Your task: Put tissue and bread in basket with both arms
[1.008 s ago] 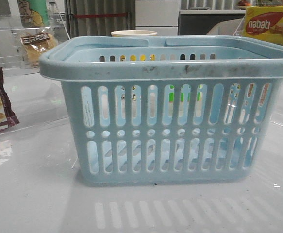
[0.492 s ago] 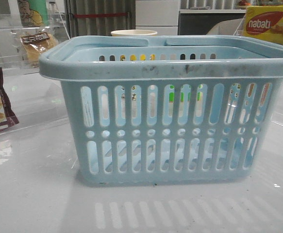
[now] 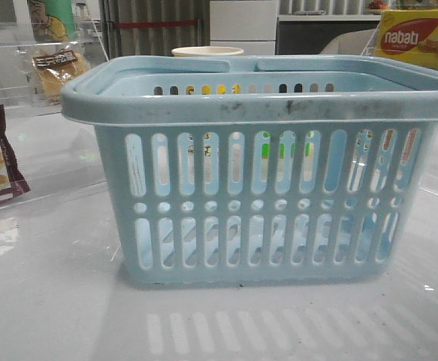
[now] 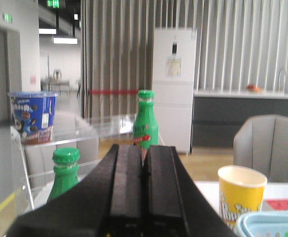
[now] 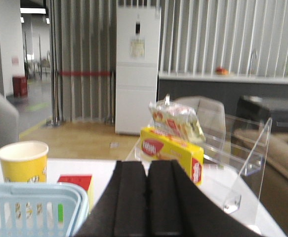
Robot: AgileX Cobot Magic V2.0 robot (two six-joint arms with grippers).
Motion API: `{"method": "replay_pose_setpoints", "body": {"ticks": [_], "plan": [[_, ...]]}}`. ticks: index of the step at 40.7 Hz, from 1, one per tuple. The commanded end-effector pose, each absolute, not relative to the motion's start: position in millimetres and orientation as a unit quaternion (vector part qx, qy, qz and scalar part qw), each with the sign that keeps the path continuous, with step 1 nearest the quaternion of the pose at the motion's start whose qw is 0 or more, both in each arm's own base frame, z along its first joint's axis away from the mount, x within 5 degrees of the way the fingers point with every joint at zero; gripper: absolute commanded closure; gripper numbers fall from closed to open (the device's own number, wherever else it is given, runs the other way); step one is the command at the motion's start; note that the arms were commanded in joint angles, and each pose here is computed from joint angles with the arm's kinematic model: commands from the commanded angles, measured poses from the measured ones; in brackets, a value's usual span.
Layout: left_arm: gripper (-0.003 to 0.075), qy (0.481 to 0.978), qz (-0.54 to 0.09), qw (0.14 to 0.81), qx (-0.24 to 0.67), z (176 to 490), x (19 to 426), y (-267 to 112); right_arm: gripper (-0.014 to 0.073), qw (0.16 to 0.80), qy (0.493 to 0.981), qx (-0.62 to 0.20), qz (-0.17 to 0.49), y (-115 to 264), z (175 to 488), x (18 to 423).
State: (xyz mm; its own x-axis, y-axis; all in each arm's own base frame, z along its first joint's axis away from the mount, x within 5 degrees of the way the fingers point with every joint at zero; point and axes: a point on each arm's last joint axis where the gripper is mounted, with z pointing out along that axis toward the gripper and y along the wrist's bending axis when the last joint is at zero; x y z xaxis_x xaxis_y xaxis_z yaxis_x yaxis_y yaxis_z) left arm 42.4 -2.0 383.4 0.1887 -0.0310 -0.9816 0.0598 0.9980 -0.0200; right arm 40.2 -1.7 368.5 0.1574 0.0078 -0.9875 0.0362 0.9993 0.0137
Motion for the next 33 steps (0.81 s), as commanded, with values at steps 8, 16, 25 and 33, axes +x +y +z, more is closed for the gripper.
{"method": "replay_pose_setpoints", "body": {"ticks": [8,16,25,33], "plan": [[0.0629,0.741,-0.024,0.671,0.011,410,79,-4,0.0538,0.660,0.751,0.020,-0.018,-4,391,79],[0.0629,0.815,-0.009,0.579,0.020,387,107,-5,0.0538,0.571,0.820,0.022,-0.017,-6,369,105],[0.0629,0.854,-0.007,0.520,0.022,372,133,-6,0.0538,0.499,0.866,0.023,-0.016,-7,352,128],[0.0601,0.870,-0.001,0.492,0.024,362,151,-7,0.0442,0.463,0.886,0.023,-0.016,-8,341,146]]}}
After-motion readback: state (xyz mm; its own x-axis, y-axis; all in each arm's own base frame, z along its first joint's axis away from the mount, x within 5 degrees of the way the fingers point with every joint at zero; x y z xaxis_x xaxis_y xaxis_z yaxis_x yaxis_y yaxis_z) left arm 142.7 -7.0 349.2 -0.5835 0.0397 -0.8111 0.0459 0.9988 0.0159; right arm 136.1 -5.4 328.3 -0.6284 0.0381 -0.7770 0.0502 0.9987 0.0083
